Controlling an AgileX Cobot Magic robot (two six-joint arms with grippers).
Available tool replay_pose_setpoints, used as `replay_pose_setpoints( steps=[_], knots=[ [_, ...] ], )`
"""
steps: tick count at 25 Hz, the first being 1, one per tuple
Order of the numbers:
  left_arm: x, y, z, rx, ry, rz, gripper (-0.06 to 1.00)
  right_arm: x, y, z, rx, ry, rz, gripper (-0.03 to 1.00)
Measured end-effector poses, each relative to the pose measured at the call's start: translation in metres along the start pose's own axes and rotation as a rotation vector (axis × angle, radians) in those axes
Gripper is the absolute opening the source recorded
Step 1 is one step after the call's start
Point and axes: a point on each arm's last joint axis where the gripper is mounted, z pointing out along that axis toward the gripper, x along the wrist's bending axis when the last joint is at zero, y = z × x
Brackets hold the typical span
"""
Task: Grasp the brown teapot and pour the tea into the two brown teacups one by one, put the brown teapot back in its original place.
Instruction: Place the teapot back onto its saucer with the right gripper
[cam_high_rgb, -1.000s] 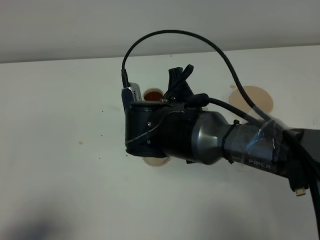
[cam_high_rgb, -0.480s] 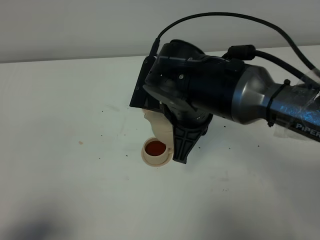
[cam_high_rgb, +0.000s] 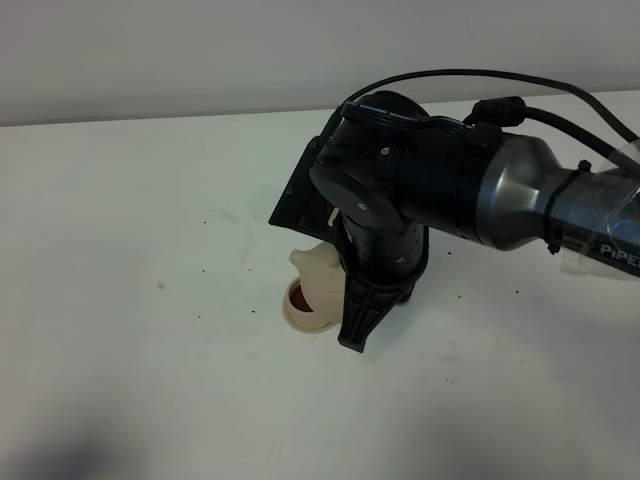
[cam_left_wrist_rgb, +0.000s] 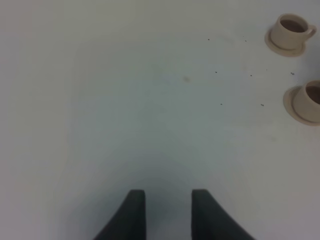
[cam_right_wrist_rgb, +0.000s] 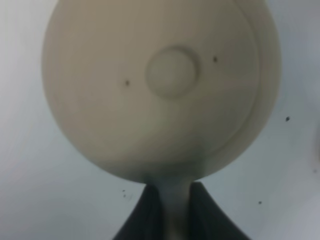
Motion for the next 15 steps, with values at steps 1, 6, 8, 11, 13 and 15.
replay_pose_setpoints(
  steps=[1,6,8,11,13,15],
  knots=[
    [0.0,0.0,0.0,0.0,0.0,0.0,0.25,0.0,-0.001,0.002,0.002,0.0,0.006,0.1],
    [0.0,0.0,0.0,0.0,0.0,0.0,0.25,0.004,-0.005,0.011,0.008,0.006,0.038,0.1],
    [0.0,0.0,0.0,0.0,0.0,0.0,0.25,0.006,-0.01,0.017,0.024,0.011,0.051,0.1],
    [0.0,0.0,0.0,0.0,0.0,0.0,0.25,0.01,-0.016,0.021,0.007,0.012,0.067,0.1],
    [0.0,0.0,0.0,0.0,0.0,0.0,0.25,0.011,-0.022,0.018,-0.023,0.009,0.077,0.1],
    [0.0,0.0,0.0,0.0,0.0,0.0,0.25,0.013,-0.026,0.017,-0.045,0.009,0.082,0.1]
  ],
)
